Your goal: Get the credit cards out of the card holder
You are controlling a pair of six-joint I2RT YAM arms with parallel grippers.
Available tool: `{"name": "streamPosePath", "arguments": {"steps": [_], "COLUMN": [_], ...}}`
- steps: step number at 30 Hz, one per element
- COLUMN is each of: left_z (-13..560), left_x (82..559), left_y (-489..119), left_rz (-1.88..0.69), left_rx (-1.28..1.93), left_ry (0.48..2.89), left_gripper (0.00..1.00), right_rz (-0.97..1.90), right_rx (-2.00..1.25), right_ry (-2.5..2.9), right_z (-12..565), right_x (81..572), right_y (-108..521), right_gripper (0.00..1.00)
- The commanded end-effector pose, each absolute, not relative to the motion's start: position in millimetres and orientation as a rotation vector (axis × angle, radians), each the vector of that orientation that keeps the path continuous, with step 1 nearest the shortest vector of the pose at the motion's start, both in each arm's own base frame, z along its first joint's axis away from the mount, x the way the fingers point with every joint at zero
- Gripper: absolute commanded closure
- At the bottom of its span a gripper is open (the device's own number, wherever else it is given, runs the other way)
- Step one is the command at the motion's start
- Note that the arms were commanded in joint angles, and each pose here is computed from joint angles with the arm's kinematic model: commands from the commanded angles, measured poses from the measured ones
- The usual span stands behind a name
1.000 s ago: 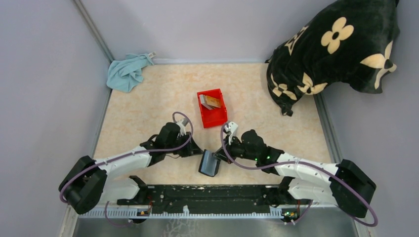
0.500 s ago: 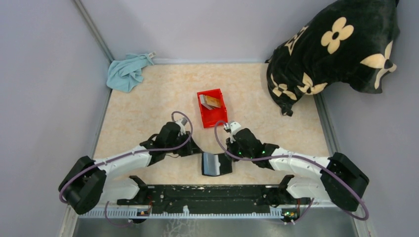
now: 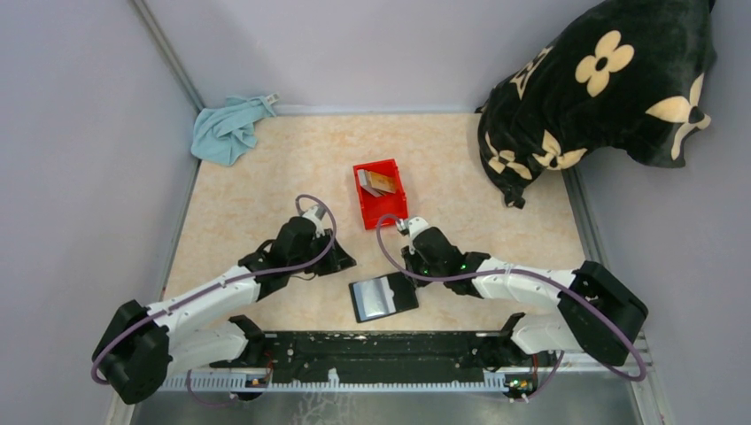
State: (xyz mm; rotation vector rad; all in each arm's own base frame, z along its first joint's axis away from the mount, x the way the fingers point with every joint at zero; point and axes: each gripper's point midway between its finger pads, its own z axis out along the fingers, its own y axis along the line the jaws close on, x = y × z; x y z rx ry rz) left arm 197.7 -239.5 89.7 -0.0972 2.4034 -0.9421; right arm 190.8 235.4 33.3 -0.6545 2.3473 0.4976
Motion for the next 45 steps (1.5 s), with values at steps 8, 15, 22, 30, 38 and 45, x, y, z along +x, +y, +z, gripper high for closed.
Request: {"name": "streamPosePath", "arguments": {"steps": [8, 15, 22, 30, 38, 45], "left_z": [76.7, 79.8, 78.2, 71.5, 66.0, 64.4], "left_x": [193.4, 204.5, 209.5, 210.6, 207.6, 207.8], "left_y": [-248.7, -234.3, -216.5, -198.6, -191.7, -191.8], "left_rz": [-0.997, -0.91, -0.841, -0.849, -0.843, -0.854], "left_rx": [-0.095, -0.146, -0.178, -0.233, -0.25, -0.252], "left_ry": [2.44, 2.397, 2.397, 2.396, 2.4, 2.4], "left_gripper": [0.75, 0.76, 0.76, 0.75, 0.75, 0.75], "right_rz": [0.624, 0.49, 0.5, 0.479, 0.382, 0.229], "right_rx": [-0.688, -0.806, -0.876, -0.933, -0.97, -0.95], "right_ry": [2.13, 2.095, 2.153, 2.202, 2.265, 2.348], "right_z": [99.2, 109.1, 83.3, 61.1, 38.5, 14.7], "right_x": [204.2, 190.6, 168.5, 146.9, 142.0, 143.7], "right_y": [262.2, 291.7, 326.8, 358.7, 355.7, 334.3], "right_gripper": [0.35, 0.32, 0.22, 0.14, 0.21, 0.37]}}
